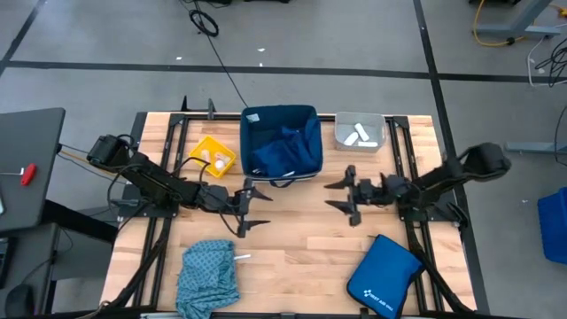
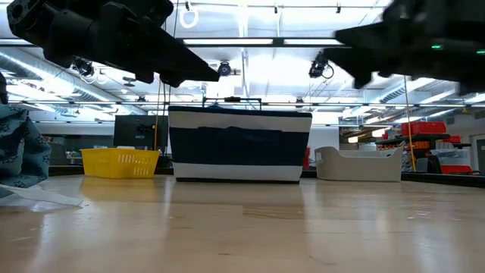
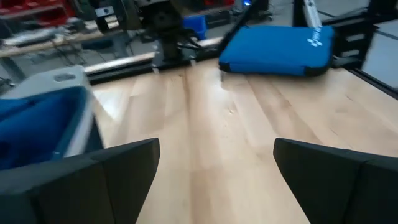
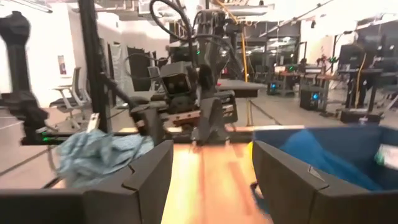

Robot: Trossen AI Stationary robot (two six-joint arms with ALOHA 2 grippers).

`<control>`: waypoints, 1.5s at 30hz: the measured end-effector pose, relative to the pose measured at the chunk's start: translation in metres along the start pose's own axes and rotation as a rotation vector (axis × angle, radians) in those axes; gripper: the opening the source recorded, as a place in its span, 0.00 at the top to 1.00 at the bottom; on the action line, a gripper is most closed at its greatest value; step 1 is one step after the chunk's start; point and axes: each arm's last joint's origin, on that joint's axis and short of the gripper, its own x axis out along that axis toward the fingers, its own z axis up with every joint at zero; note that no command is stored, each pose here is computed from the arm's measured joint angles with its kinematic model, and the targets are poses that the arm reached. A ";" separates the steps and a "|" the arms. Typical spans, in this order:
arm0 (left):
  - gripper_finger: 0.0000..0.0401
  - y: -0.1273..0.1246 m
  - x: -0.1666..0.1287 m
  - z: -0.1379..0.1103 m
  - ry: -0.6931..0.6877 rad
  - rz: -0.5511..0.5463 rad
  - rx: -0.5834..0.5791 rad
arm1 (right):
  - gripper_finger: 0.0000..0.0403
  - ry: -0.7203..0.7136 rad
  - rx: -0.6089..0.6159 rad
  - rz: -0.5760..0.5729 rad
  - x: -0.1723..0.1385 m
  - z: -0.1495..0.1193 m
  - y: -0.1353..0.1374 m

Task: Pick & place medical supplies in basket/bin
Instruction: Put the blue printed patient gown into the blue bin

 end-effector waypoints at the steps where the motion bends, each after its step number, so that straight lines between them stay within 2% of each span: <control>1: 0.21 -0.002 0.000 -0.001 0.009 -0.018 -0.003 | 0.44 0.005 0.012 0.005 -0.007 -0.001 0.004; 5: 0.21 -0.014 -0.008 0.000 0.040 -0.140 -0.027 | 0.44 0.032 0.036 0.007 -0.026 -0.005 0.016; 9: 0.21 -0.027 -0.020 0.005 0.072 -0.276 -0.061 | 0.44 0.065 0.026 0.004 -0.030 -0.008 0.024; 14: 0.21 -0.037 -0.038 0.010 0.148 -0.418 -0.209 | 0.44 0.094 0.019 0.001 -0.032 -0.011 0.029; 17: 0.21 -0.038 -0.047 0.012 0.282 -0.492 -0.310 | 0.44 0.095 0.020 0.009 -0.032 -0.011 0.030; 23: 0.21 -0.032 -0.063 0.019 0.666 -0.476 -0.364 | 0.44 0.117 0.020 0.010 -0.032 -0.013 0.030; 29: 0.21 -0.031 -0.077 0.028 0.904 -0.479 -0.392 | 0.44 0.124 0.026 0.010 -0.032 -0.014 0.030; 35: 0.20 -0.038 -0.082 0.018 0.968 -0.472 -0.440 | 0.44 0.137 0.021 0.010 -0.032 -0.015 0.030; 41: 0.20 -0.046 -0.079 0.012 0.893 -0.498 -0.501 | 0.44 0.144 0.018 0.011 -0.033 -0.016 0.030; 45: 0.20 -0.052 -0.079 0.000 0.930 -0.487 -0.521 | 0.44 0.144 0.018 0.011 -0.033 -0.016 0.030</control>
